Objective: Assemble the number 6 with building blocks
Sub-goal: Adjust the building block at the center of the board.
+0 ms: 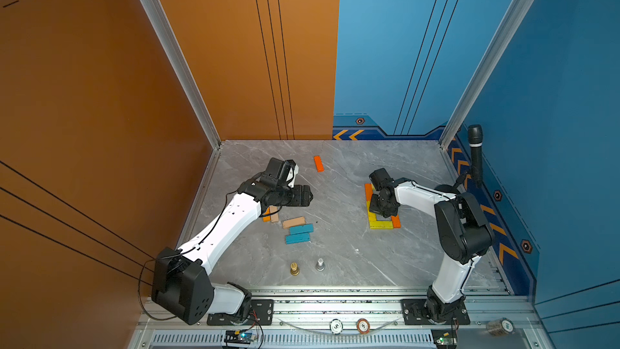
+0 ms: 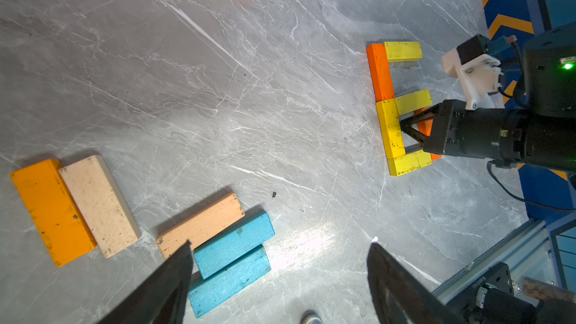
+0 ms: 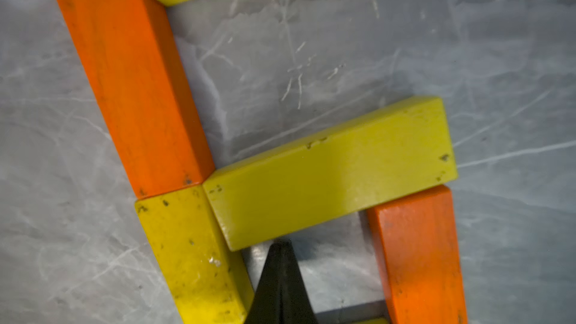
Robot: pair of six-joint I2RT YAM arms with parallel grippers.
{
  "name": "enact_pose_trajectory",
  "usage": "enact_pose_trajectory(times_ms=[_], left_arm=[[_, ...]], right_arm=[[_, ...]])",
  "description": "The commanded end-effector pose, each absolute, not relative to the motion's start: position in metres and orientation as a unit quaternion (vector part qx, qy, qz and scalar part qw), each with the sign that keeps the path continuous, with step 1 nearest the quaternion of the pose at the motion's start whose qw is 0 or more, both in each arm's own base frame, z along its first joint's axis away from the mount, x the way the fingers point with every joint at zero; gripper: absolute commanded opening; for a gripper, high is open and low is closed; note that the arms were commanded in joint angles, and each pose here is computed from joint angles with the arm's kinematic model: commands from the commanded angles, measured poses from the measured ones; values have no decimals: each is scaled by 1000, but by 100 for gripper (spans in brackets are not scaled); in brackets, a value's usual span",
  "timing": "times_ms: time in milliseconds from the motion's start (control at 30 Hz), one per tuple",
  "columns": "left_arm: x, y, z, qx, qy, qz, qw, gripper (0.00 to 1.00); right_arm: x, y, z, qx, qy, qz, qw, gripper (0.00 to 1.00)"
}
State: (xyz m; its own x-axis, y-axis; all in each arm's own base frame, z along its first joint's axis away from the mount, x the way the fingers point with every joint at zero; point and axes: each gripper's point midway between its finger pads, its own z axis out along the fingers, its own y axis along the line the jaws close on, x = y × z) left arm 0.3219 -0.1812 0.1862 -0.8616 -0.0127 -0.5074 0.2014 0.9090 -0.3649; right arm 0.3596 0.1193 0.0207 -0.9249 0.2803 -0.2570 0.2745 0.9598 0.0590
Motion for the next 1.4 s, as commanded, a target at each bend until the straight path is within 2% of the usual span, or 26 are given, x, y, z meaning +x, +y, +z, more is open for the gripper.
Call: enact_pose_trajectory(times_ms=[0,567,733,967,1367], left_arm=[[319,-184,183,52,943,-215,249,88],[319,-184,181,50,944,-216,245,87],[320,-185,180,50,944,-216,244,87],[320,-185,181,51,943,-218,245,87],[319,-184,182,51,943,-218,247,87]], right_arm=[[363,118,12,142,982,6,126,0],[366,116,12,139,982,-1,126,0],[369,117,49,127,980,10,150,0],[373,97,99,138,972,18,191,7],[409,83,80,136,975,15,174,7]])
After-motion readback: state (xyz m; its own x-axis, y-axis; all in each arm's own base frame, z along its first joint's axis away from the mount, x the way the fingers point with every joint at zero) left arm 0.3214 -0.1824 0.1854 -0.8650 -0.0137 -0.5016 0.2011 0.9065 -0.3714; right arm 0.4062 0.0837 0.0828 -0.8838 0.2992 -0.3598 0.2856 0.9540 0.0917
